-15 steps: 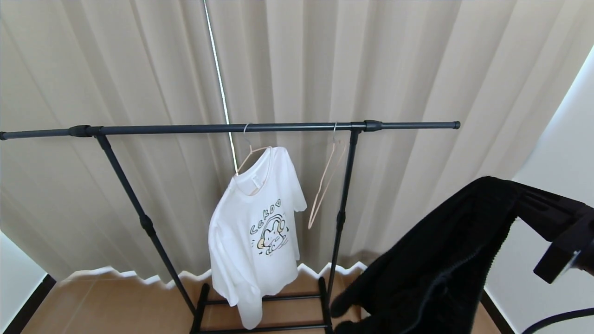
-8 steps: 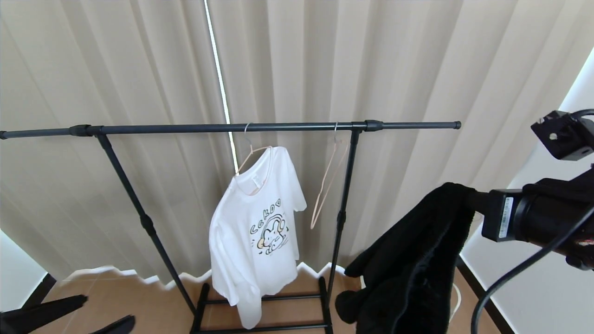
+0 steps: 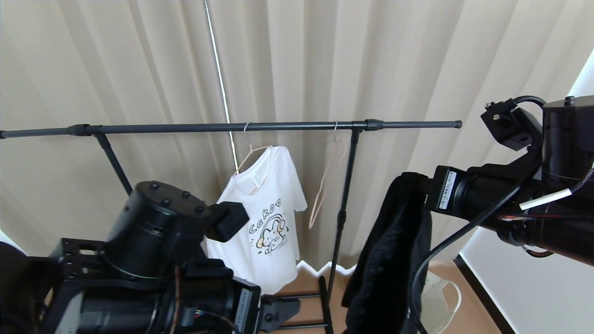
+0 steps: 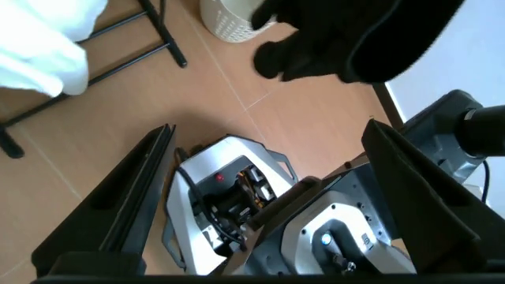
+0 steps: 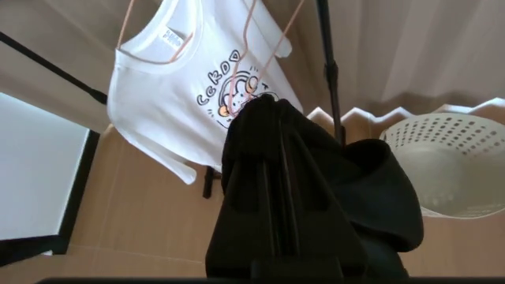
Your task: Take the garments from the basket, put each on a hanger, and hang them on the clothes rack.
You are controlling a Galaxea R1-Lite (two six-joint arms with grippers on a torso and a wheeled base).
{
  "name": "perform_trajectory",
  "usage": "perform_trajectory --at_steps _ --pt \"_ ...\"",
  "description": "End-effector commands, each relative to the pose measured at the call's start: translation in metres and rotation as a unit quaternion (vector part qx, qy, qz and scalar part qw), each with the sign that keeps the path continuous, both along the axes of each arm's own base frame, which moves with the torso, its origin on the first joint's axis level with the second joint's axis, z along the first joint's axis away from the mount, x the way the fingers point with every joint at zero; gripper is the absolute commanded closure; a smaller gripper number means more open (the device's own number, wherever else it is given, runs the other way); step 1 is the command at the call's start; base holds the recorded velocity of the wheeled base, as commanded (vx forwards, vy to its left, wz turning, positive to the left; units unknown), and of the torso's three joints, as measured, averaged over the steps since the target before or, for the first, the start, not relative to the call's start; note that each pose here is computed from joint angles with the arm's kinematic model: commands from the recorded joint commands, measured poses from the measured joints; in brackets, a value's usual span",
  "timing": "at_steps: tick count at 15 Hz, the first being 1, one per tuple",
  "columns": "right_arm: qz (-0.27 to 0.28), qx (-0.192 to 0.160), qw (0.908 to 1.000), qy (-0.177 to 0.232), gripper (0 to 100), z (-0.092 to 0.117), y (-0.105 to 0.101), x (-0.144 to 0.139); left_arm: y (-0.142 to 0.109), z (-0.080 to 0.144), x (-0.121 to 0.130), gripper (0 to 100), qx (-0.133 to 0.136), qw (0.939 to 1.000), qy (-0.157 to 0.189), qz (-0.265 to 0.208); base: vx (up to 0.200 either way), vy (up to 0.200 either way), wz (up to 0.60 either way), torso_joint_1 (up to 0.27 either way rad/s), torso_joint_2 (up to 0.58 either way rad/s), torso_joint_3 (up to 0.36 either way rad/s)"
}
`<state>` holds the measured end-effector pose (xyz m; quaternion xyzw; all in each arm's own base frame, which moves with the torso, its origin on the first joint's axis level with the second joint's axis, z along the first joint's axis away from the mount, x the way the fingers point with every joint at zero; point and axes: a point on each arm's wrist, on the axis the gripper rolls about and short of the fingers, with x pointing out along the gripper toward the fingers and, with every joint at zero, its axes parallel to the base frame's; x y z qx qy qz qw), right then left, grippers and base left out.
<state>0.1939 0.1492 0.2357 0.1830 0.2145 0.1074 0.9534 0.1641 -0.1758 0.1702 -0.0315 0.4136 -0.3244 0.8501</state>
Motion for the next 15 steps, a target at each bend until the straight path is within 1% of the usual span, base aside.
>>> perform_trajectory --at_steps 1,2,3,4,5,6,7,8,9,10,12,13,15 --pt "0.012 -0.001 0.9999 0.004 100 -0.004 0.009 0.001 -0.030 -0.022 0.010 0 0.016 0.9994 0.026 -0.013 0.000 0.000 0.00 0.000 0.00 0.000" --pt "0.018 0.003 0.9998 0.004 100 -0.004 0.011 -0.002 -0.037 -0.024 0.010 0 0.011 0.9993 0.034 -0.012 0.000 0.000 0.00 0.000 0.00 0.000" --pt "0.020 0.009 0.9998 0.003 100 -0.003 0.013 -0.003 -0.040 -0.024 0.010 0 0.010 0.9992 0.037 -0.012 0.000 0.000 0.00 0.000 0.00 0.000" --pt "0.026 0.026 0.9993 -0.002 100 -0.001 0.018 -0.005 -0.047 -0.027 0.011 0 0.011 0.9990 0.041 -0.014 0.000 0.000 0.00 0.000 0.00 0.000" --pt "0.031 0.030 0.9990 -0.005 100 -0.001 0.020 -0.006 -0.052 -0.030 0.015 0 0.013 0.9989 0.043 -0.014 0.000 0.000 0.00 0.000 0.00 0.000" --pt "0.032 0.030 0.9990 -0.005 100 -0.001 0.020 -0.006 -0.052 -0.030 0.015 0 0.014 0.9989 0.043 -0.014 0.000 0.000 0.00 0.000 0.00 0.000" --pt "0.041 0.031 0.9987 -0.005 100 -0.001 0.023 -0.009 -0.061 -0.036 0.023 0 0.020 0.9986 0.048 -0.008 0.000 0.000 0.00 0.000 0.00 0.000" --pt "0.041 0.031 0.9987 -0.005 100 -0.001 0.023 -0.009 -0.061 -0.036 0.023 0 0.020 0.9986 0.048 -0.008 0.000 0.000 0.00 0.000 0.00 0.000" --pt "0.043 0.030 0.9986 -0.003 100 -0.002 0.024 -0.010 -0.073 -0.039 0.031 0 0.019 0.9986 0.048 -0.003 0.000 0.000 0.00 0.000 0.00 0.000" --pt "0.044 0.029 0.9986 -0.002 100 -0.003 0.025 -0.010 -0.079 -0.043 0.033 0 0.022 0.9985 0.050 -0.006 0.000 0.000 0.00 0.000 0.00 0.000" --pt "0.043 0.023 0.9988 0.004 100 -0.007 0.027 -0.007 -0.089 -0.048 0.036 0 0.028 0.9984 0.048 -0.008 0.000 0.000 0.00 0.000 0.00 0.000" --pt "0.043 0.023 0.9988 0.004 100 -0.007 0.027 -0.007 -0.094 -0.050 0.033 0 0.033 0.9984 0.046 -0.011 0.000 0.000 0.00 0.000 0.00 0.000" --pt "0.043 0.022 0.9988 0.006 100 -0.008 0.027 -0.007 -0.095 -0.052 0.032 0 0.039 0.9982 0.045 -0.009 0.000 0.000 0.00 0.000 0.00 0.000"
